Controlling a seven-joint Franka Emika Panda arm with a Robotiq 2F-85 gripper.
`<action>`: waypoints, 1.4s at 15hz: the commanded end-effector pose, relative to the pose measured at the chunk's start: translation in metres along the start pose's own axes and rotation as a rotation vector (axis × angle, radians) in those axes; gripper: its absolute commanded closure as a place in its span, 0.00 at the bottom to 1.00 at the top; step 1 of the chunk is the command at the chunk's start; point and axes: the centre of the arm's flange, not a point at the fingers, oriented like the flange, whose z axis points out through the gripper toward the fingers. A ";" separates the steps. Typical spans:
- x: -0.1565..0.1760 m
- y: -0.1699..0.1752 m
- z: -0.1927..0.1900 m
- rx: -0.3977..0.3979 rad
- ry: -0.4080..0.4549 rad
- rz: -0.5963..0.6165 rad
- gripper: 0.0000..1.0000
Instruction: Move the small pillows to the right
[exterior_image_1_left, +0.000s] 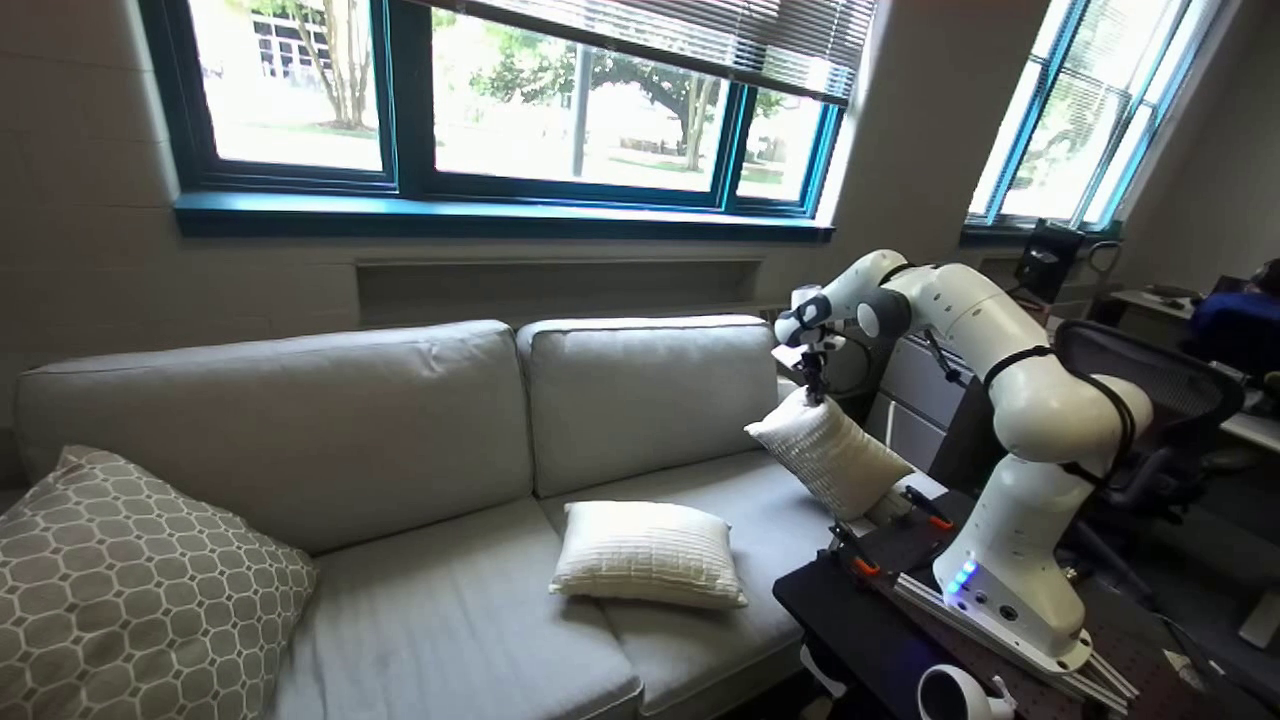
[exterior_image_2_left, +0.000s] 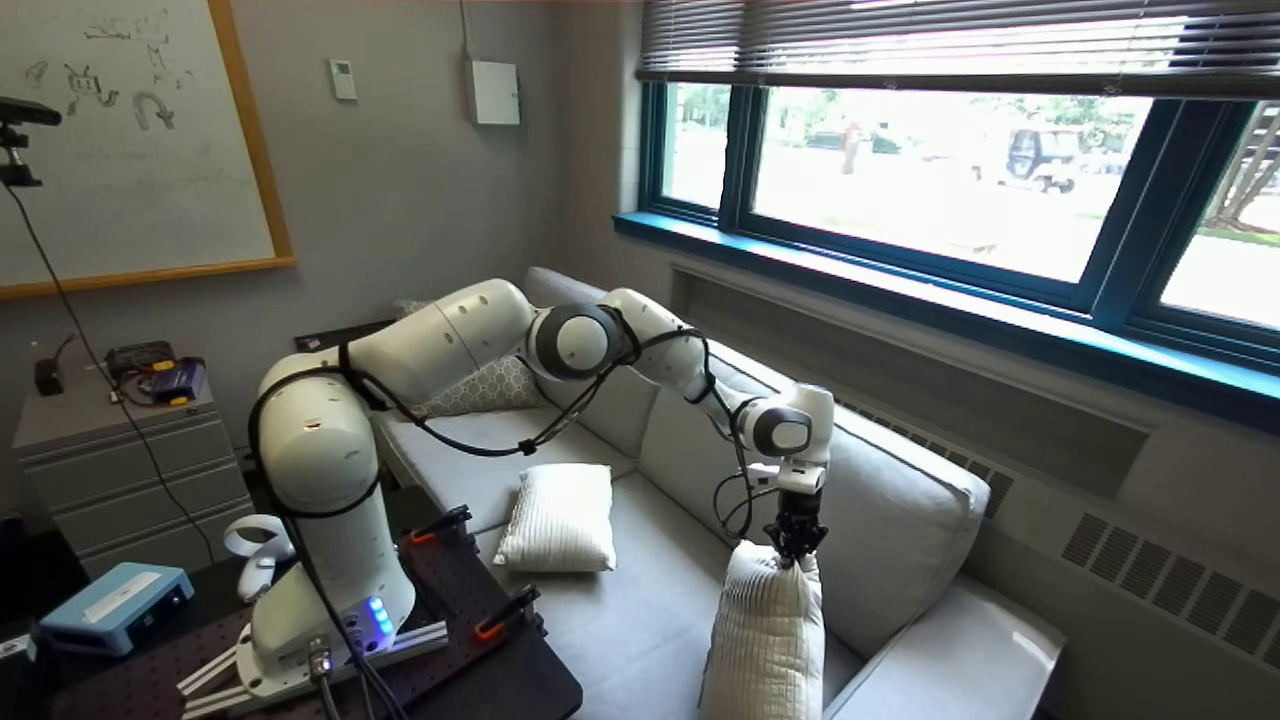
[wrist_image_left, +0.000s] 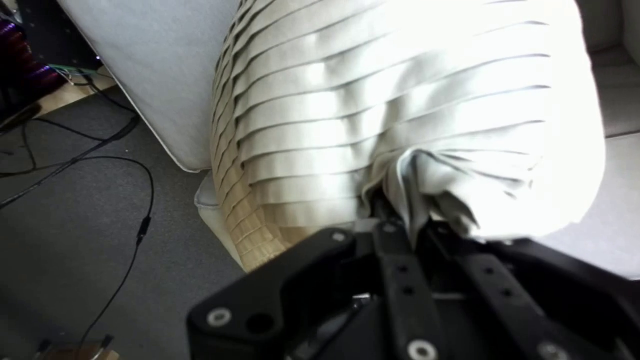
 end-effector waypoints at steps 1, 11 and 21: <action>-0.022 -0.062 0.033 -0.082 0.059 0.026 0.98; -0.018 -0.069 0.088 -0.199 0.273 0.227 0.98; -0.047 -0.102 0.005 0.103 0.011 0.239 0.97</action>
